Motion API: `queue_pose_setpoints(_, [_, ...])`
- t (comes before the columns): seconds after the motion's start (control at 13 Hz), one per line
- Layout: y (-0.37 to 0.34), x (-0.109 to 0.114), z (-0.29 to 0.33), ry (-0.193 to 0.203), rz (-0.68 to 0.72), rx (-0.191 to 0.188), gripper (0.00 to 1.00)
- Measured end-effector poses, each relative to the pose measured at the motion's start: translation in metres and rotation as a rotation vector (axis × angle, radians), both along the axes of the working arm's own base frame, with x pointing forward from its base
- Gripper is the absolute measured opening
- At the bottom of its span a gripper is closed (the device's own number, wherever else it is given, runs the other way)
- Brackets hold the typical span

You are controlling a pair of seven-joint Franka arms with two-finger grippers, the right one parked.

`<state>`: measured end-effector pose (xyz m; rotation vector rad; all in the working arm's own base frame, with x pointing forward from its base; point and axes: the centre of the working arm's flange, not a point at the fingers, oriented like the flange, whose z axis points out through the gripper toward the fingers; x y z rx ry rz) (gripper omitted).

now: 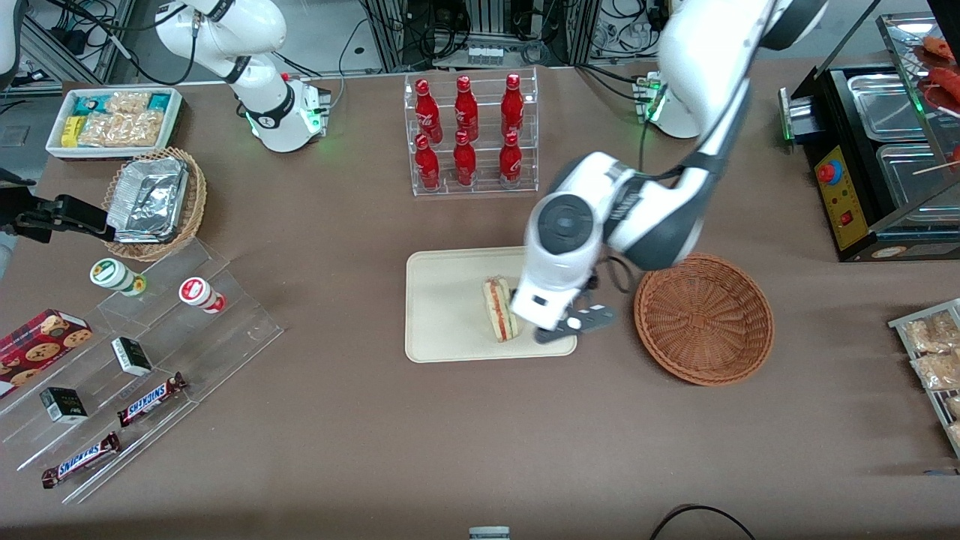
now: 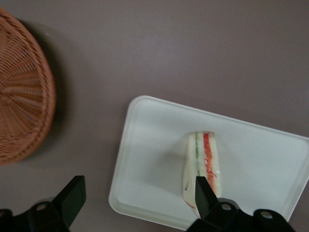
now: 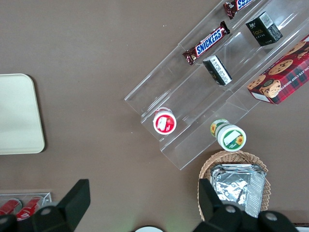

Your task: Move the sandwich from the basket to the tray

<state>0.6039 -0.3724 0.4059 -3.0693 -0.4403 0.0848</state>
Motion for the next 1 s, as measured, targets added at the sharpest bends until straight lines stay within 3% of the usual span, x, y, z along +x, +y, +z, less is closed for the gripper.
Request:
queue_pose_setpoints(0.31, [0.093,0.007,0.028,0.036,-0.119,-0.014,1.0])
queue_pose_setpoints(0.54, [0.159,0.009,0.054,0.075,-0.197,-0.059,1.0])
queue_pose_setpoints(1.0, [0.25,-0.002,0.107,0.057,-0.275,-0.064,1.0])
